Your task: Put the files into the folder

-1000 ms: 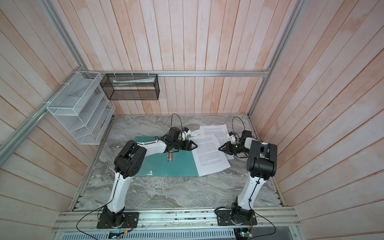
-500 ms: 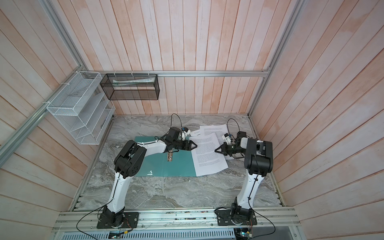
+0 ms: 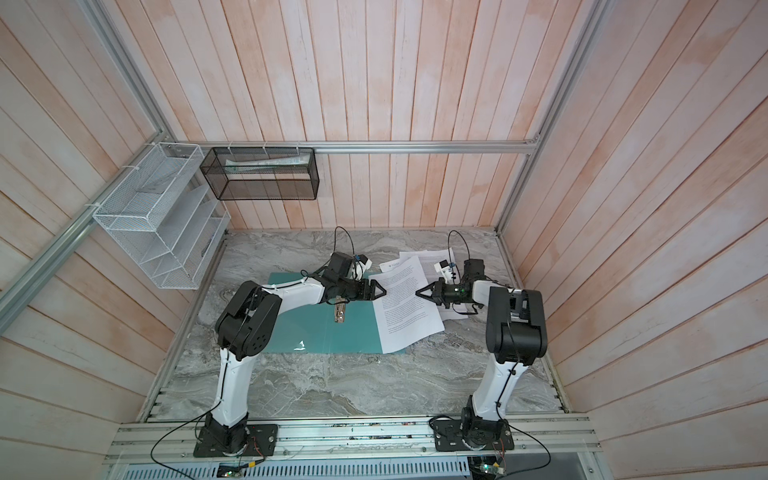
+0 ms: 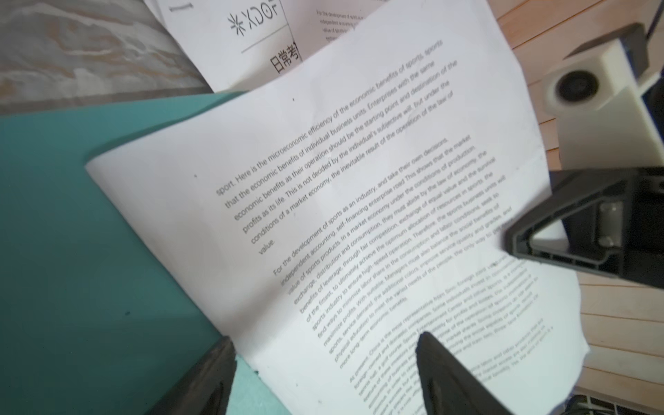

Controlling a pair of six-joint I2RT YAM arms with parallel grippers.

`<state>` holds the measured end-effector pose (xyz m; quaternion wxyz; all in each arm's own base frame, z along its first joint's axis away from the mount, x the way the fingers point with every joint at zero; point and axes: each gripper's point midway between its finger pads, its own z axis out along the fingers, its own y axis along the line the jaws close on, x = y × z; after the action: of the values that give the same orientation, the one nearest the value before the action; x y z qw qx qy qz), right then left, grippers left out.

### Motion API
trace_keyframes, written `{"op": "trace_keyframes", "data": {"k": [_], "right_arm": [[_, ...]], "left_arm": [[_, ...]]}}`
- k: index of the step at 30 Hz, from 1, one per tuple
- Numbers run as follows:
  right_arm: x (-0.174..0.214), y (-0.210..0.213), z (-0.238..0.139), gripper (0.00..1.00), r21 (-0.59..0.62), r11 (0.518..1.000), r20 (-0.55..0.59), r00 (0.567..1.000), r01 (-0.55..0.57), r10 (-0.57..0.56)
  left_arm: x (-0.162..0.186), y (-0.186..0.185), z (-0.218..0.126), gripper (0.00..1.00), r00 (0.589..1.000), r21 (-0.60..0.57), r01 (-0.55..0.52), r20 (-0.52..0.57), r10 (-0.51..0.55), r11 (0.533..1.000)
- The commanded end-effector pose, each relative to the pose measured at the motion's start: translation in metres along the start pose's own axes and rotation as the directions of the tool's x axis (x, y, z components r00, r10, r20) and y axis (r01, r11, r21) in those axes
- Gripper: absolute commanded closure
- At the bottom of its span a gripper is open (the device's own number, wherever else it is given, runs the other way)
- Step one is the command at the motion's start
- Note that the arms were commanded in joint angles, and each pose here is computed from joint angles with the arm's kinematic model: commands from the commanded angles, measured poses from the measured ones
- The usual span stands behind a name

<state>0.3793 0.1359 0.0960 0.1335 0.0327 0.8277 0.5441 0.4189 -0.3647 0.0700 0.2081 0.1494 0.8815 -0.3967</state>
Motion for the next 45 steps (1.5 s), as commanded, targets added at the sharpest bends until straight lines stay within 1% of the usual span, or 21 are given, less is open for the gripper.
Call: {"op": "trace_keyframes", "data": {"k": [1,4,6,8,10,13,16,19,24,28,31,33,35,40,42,45], "right_arm": [[-0.007,0.034,-0.002,1.0,-0.058,0.998,0.101,0.995,0.021,-0.015],[-0.003,0.048,-0.005,1.0,-0.068,0.997,0.202,0.979,0.036,-0.022],[0.002,0.055,-0.004,1.0,-0.072,0.996,0.244,0.97,0.042,-0.023],[0.009,0.065,0.004,1.0,-0.088,0.995,0.245,0.969,0.049,-0.026],[0.015,0.071,0.017,1.0,-0.094,0.995,0.238,0.971,0.038,-0.014],[0.022,0.079,0.04,1.0,-0.099,0.994,0.223,0.974,0.047,-0.024],[0.021,0.083,0.055,1.0,-0.09,0.995,0.214,0.977,0.038,-0.018],[0.017,0.109,0.061,1.0,-0.16,0.986,0.218,0.976,0.039,-0.003],[0.012,0.171,0.067,1.0,-0.259,0.961,0.205,0.978,0.096,-0.042],[0.008,0.209,0.072,1.0,-0.291,0.946,0.229,0.971,0.141,-0.074],[0.001,0.223,0.083,1.0,-0.283,0.946,0.24,0.967,0.159,-0.091],[-0.004,0.226,0.093,1.0,-0.28,0.946,0.242,0.965,0.166,-0.098],[-0.009,0.219,0.107,1.0,-0.256,0.954,0.235,0.967,0.157,-0.096],[-0.021,0.19,0.137,1.0,-0.186,0.974,0.244,0.966,0.132,-0.085],[-0.026,0.175,0.149,1.0,-0.156,0.981,0.258,0.964,0.112,-0.068],[-0.031,0.155,0.168,1.0,-0.094,0.991,0.275,0.959,0.1,-0.071]], "left_arm": [[-0.018,-0.024,-0.032,0.14,0.999,-0.011,-0.008,0.05,0.008,1.0],[-0.022,-0.03,-0.054,0.12,0.997,-0.042,-0.015,0.081,0.018,0.999],[-0.022,-0.032,-0.072,0.1,0.994,-0.069,-0.012,0.108,0.019,0.998],[-0.021,-0.03,-0.09,0.1,0.992,-0.1,-0.006,0.122,0.018,0.995],[-0.016,-0.016,-0.108,0.1,0.992,-0.156,0.03,0.126,-0.01,0.987],[-0.011,0.002,-0.143,0.1,0.983,-0.201,0.093,0.176,-0.057,0.975],[-0.001,0.009,-0.175,0.1,0.971,-0.221,0.121,0.231,-0.068,0.968],[0.013,0.009,-0.197,0.1,0.962,-0.25,0.133,0.265,-0.064,0.959],[0.034,0.017,-0.222,0.1,0.95,-0.3,0.178,0.302,-0.084,0.937],[0.047,0.027,-0.241,0.1,0.928,-0.292,0.231,0.354,-0.12,0.928],[0.052,0.033,-0.253,0.1,0.902,-0.265,0.265,0.408,-0.141,0.927],[0.053,0.037,-0.258,0.1,0.887,-0.247,0.28,0.435,-0.152,0.928],[0.053,0.046,-0.262,0.1,0.875,-0.24,0.3,0.455,-0.166,0.923],[0.055,0.073,-0.267,0.1,0.848,-0.221,0.361,0.481,-0.221,0.906],[0.057,0.085,-0.271,0.1,0.836,-0.227,0.385,0.497,-0.233,0.895],[0.059,0.109,-0.279,0.1,0.813,-0.251,0.435,0.522,-0.257,0.865]]}}
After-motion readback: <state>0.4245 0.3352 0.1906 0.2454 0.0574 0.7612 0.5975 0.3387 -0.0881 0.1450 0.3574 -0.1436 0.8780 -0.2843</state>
